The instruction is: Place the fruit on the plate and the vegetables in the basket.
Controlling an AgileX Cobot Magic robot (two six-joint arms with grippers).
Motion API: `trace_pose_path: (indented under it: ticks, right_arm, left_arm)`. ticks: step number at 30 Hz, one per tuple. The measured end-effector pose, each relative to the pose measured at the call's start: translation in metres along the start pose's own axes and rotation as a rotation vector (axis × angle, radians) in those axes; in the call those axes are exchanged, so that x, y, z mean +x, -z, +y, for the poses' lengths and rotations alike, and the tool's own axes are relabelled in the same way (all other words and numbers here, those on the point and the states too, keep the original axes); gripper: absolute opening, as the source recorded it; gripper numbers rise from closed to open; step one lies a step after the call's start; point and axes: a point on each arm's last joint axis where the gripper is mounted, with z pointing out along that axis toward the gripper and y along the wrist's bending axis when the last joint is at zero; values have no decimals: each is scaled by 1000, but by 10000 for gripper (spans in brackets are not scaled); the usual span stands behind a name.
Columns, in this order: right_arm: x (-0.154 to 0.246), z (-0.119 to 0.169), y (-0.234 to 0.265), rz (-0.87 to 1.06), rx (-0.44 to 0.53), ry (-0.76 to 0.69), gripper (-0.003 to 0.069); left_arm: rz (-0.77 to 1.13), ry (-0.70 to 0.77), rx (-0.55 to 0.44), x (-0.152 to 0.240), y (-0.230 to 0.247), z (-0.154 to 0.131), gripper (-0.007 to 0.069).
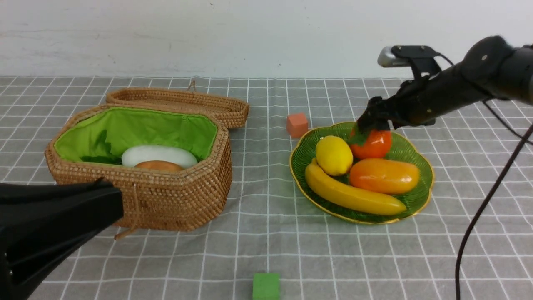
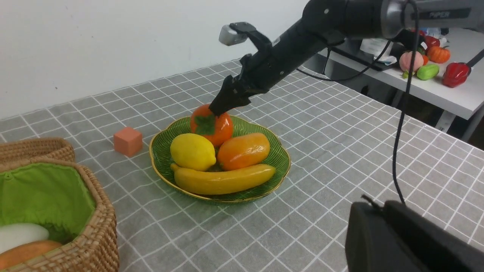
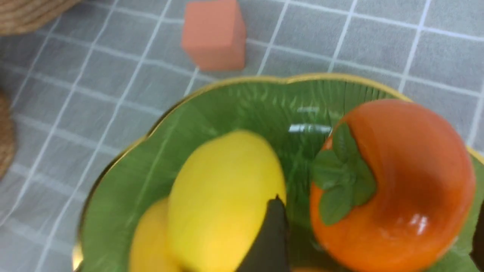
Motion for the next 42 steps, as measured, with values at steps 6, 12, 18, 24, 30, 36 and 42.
trace_pose_path:
  ticks: [6, 12, 18, 24, 30, 36, 42]
  right_arm:
    - [-2, 26, 95, 140, -1, 17, 348]
    - [46, 51, 165, 254, 25, -16, 10]
    - [143, 81, 225, 254, 50, -128, -13]
    - [206, 97, 253, 165, 68, -178, -7]
    - [275, 107, 276, -104, 132, -234, -7]
    - [304, 104, 276, -446, 170, -250, 5]
    - [310, 99, 268, -595, 179, -239, 14]
  left_arm:
    - [31, -2, -13, 4, 2, 1, 22]
    - [46, 39, -27, 45, 16, 7, -13]
    - [-107, 58, -33, 86, 22, 15, -13]
    - [-102, 60, -37, 94, 20, 16, -13]
    - [-99, 60, -37, 95, 19, 16, -13]
    - [-91, 62, -37, 96, 19, 16, -13]
    - [-89, 62, -38, 96, 19, 16, -13]
